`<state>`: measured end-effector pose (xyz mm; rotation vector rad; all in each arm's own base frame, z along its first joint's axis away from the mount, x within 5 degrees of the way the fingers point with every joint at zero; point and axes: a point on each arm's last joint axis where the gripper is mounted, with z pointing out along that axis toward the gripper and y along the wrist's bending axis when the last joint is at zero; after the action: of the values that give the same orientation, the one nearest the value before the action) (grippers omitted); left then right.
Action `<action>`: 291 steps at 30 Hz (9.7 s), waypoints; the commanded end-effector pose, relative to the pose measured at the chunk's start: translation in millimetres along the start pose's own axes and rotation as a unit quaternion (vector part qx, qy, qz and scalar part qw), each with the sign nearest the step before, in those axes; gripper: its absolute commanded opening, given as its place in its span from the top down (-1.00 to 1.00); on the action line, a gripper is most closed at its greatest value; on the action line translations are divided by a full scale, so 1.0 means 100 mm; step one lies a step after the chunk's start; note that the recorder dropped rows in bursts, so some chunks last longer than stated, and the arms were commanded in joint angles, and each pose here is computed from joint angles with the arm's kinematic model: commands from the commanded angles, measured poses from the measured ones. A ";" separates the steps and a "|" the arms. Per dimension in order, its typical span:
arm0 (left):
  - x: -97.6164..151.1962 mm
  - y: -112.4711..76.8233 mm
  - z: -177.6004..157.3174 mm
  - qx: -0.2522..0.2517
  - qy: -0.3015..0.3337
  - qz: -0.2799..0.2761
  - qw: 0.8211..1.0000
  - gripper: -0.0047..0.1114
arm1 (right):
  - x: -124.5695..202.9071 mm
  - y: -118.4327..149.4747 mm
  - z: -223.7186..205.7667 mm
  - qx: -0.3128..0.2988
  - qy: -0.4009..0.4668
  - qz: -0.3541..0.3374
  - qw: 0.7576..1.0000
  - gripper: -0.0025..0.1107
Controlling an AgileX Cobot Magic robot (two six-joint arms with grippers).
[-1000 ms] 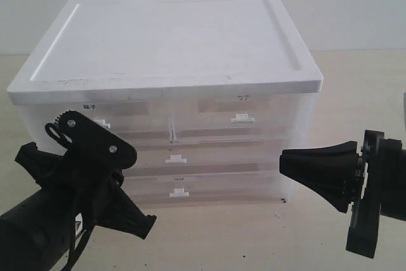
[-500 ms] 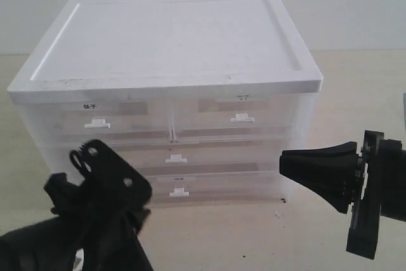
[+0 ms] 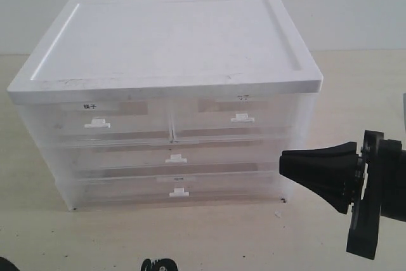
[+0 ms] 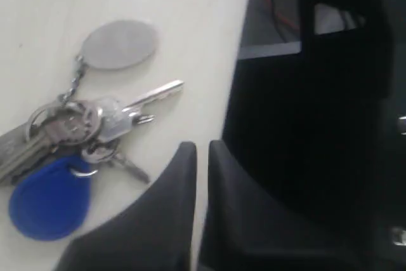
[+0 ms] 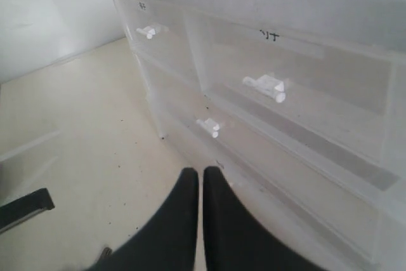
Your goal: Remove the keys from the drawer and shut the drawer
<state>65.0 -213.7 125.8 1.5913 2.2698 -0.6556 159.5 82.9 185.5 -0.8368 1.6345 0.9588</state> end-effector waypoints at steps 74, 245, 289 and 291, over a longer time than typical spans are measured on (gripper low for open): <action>-0.52 0.63 0.18 -0.220 -0.044 0.003 0.975 0.84 | -0.02 0.02 -0.01 -0.007 -0.002 -0.003 1.000 0.96; 0.48 -0.03 -1.76 -0.117 -0.488 -0.062 0.863 0.84 | 0.32 0.56 -1.18 0.528 -0.009 0.010 0.849 0.96; -0.21 0.77 -0.04 -0.229 -0.046 -0.101 0.967 0.84 | 0.32 0.56 -1.18 0.528 -0.012 0.012 0.849 0.96; -0.18 0.70 -0.01 -0.195 -0.037 -0.101 0.975 0.84 | 0.32 0.56 -1.18 0.528 -0.012 0.012 0.849 0.96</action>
<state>144.6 -206.2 123.9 1.0843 2.3174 -0.2069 54.1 -0.4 183.1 -0.0323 1.8188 -0.0242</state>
